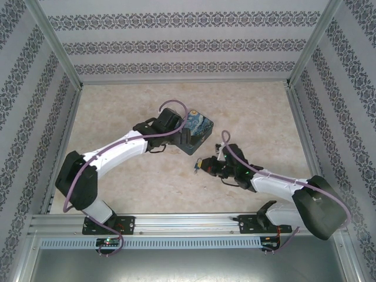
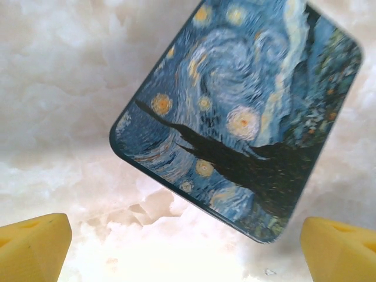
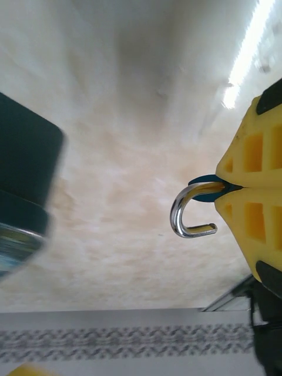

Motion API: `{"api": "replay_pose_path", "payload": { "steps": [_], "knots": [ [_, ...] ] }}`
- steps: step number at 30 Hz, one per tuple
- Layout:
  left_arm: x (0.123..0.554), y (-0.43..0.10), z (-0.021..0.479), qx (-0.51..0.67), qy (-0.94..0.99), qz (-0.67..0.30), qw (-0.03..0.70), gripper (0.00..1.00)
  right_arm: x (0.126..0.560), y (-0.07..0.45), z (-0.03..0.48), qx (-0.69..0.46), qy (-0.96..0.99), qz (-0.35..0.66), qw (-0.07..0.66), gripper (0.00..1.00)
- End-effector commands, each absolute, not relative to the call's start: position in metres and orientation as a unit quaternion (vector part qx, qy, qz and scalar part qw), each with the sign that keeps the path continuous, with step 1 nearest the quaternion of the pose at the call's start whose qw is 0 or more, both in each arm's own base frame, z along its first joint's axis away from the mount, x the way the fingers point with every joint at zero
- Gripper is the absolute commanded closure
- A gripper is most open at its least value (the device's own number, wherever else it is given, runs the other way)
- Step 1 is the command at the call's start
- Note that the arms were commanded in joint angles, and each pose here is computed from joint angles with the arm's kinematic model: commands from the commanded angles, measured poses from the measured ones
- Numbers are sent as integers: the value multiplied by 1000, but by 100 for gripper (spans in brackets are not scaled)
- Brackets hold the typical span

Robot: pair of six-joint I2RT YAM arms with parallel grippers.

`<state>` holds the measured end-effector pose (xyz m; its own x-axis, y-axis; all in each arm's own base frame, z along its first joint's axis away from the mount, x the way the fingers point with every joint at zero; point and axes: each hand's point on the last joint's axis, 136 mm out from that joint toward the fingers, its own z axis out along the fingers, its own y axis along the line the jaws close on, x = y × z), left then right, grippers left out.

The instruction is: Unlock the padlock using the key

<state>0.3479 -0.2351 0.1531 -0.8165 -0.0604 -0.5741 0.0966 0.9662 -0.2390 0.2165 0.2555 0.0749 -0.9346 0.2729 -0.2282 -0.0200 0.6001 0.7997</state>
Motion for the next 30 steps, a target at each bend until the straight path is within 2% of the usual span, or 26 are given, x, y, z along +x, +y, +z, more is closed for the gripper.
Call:
{"api": "replay_pose_path", "payload": {
  "steps": [1,7,13,14,17,21,28,30],
  "knots": [
    [336,-219,157,-1,945,-105,311,0,213,278,74,66,882,429,181,100],
    [327,-208,156,-10,945,-96,313,0,199,328,63,38,883,443,149,100],
    [321,-201,155,-11,945,-93,313,0,207,307,33,72,896,414,145,100],
    [319,-200,155,-11,945,-91,313,0,208,299,29,80,898,408,146,96],
    [318,-198,156,-12,944,-91,316,0,213,272,22,107,900,394,153,67],
    [316,-194,159,-13,943,-89,320,0,213,236,28,136,895,390,167,37],
    [316,-180,169,-15,939,-69,336,0,221,176,73,173,876,388,230,4],
    [317,-170,171,-22,938,-55,342,0,225,158,91,173,873,378,255,2]
  ]
}}
